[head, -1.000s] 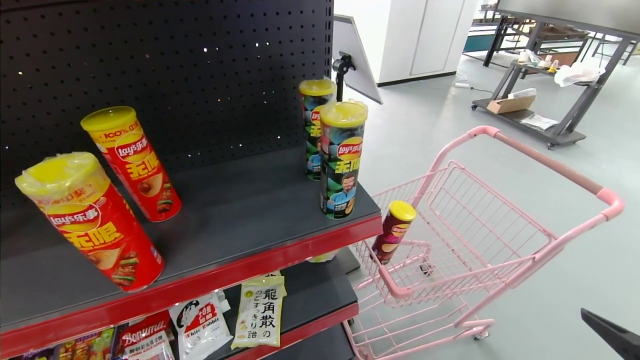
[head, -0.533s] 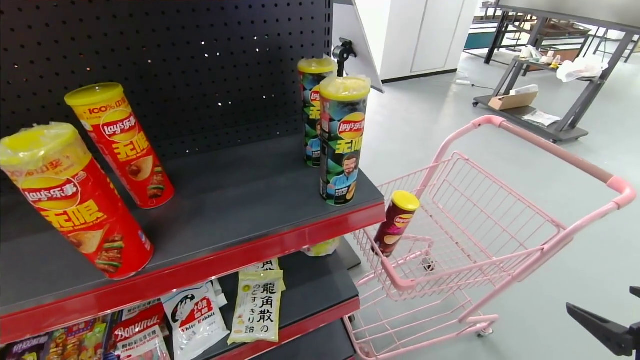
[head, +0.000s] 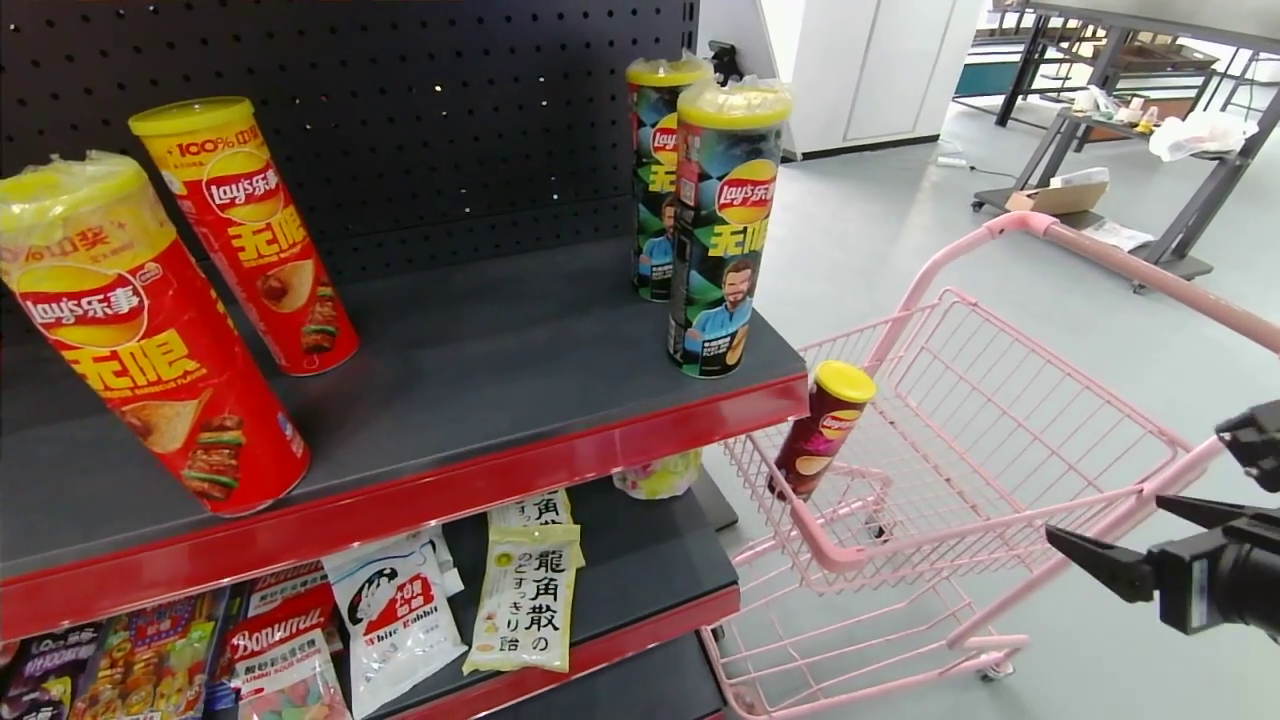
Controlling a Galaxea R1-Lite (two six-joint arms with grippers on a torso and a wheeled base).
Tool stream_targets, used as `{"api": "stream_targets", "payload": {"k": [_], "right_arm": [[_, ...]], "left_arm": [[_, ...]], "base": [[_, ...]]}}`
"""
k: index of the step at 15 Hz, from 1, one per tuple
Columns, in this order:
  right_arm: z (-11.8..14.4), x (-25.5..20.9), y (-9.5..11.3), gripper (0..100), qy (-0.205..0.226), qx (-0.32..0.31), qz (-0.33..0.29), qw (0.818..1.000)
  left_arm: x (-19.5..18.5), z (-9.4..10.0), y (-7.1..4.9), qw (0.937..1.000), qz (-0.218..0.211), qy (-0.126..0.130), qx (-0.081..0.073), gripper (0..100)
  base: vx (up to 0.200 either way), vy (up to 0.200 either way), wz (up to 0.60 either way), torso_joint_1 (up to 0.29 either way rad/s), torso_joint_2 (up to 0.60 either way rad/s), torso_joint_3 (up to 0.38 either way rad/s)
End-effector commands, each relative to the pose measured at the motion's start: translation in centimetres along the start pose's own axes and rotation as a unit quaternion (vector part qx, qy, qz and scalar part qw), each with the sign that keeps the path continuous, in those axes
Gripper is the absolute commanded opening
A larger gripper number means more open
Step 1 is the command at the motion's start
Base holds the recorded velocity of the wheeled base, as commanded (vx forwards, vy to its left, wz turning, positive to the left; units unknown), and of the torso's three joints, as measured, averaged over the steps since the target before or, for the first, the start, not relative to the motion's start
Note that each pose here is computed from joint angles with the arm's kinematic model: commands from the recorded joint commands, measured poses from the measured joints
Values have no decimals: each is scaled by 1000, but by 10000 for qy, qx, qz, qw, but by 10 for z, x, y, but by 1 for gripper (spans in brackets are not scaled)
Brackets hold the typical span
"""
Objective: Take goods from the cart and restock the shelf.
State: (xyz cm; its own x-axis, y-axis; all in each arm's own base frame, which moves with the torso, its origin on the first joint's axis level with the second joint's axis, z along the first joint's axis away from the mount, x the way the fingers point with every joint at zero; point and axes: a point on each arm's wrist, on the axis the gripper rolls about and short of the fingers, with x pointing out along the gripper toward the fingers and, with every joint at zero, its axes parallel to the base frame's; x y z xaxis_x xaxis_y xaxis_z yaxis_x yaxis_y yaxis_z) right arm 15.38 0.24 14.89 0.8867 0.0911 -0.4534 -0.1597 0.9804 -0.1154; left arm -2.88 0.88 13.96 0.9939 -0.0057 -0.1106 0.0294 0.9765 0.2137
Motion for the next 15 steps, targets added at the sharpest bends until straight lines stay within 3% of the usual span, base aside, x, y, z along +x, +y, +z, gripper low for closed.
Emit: {"api": "stream_targets", "payload": {"k": [1, 4, 6, 8, 10, 15], "right_arm": [[2, 62, 6, 100, 357, 151, 474, 9981], [10, 116, 24, 100, 21, 432, 798, 9959], [4, 142, 28, 100, 126, 423, 848, 9954], [6, 155, 40, 100, 109, 499, 1243, 9909], [13, 175, 45, 100, 44, 516, 1353, 9894], [18, 215, 45, 100, -38, 608, 1317, 9894]], "left_arm": [[2, 0, 0, 10000, 5, 69, 17, 100], [3, 9, 1, 9999, 37, 106, 22, 100], [6, 12, 1, 9999, -38, 168, 11, 100], [6, 12, 1, 9997, -90, 166, -126, 100], [7, 11, 1, 9994, -93, 198, -259, 100], [8, 10, 0, 9994, -91, 236, -254, 100]], "base": [[0, 0, 0, -27, 56, 46], [0, 0, 0, 0, 0, 0], [0, 0, 0, 0, 0, 0], [0, 0, 0, 0, 0, 0], [0, 0, 0, 0, 0, 0], [0, 0, 0, 0, 0, 0]]}}
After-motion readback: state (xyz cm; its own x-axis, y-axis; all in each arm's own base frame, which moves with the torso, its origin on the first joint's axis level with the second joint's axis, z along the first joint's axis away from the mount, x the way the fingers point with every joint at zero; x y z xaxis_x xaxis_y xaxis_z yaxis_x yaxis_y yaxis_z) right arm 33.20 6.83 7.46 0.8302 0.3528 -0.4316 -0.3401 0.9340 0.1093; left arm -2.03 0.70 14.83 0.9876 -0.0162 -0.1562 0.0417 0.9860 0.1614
